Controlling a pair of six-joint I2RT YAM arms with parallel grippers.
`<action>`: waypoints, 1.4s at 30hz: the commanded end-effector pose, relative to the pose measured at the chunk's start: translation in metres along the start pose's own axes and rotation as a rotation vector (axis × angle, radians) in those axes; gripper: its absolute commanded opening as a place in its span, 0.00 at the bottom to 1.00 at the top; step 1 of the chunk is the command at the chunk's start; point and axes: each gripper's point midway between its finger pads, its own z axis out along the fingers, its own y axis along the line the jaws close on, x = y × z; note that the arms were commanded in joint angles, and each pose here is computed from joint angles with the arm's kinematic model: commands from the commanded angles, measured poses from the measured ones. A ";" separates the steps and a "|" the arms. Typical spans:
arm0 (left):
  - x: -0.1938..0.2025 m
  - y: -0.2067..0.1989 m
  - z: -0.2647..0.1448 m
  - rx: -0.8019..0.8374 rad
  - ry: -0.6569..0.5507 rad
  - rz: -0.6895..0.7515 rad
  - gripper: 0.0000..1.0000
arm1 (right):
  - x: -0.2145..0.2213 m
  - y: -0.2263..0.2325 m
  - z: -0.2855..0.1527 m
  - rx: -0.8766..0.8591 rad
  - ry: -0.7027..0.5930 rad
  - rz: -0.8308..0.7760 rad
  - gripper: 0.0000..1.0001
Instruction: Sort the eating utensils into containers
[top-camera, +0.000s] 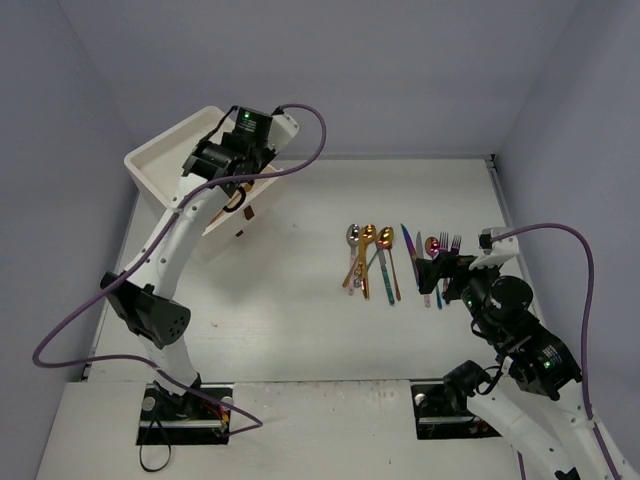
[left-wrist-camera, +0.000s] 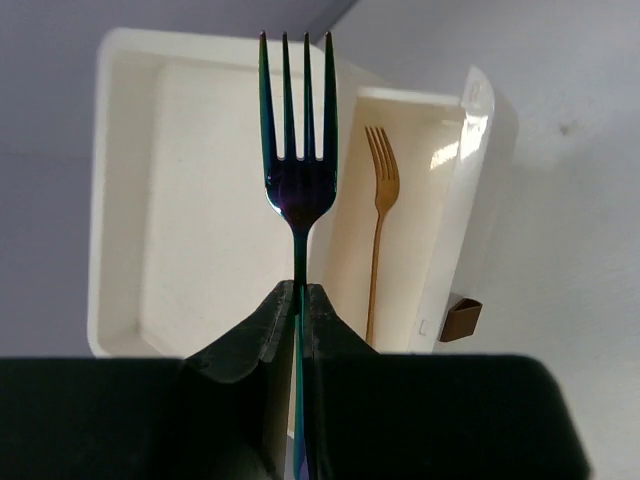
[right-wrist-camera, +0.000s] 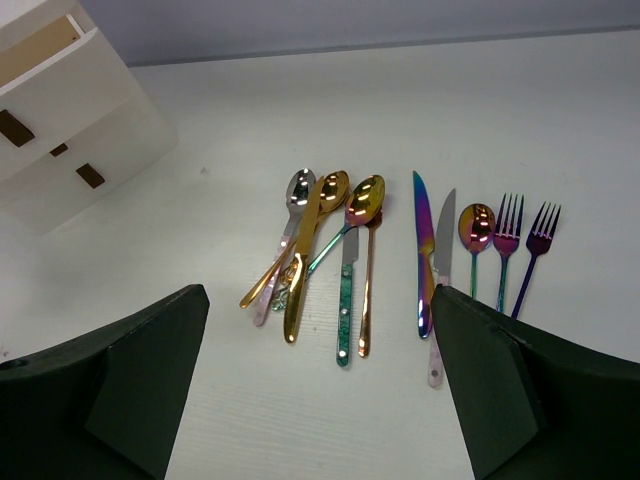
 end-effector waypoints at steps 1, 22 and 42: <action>0.010 0.002 0.013 0.043 0.018 0.089 0.00 | -0.025 0.009 -0.002 -0.033 -0.065 0.023 0.91; 0.048 -0.003 0.031 0.006 0.146 -0.023 0.14 | -0.014 0.001 0.015 0.049 -0.010 0.031 0.92; 0.038 -0.013 -0.084 0.137 -0.116 -0.489 0.68 | 0.052 -0.079 0.069 0.537 0.202 0.096 0.85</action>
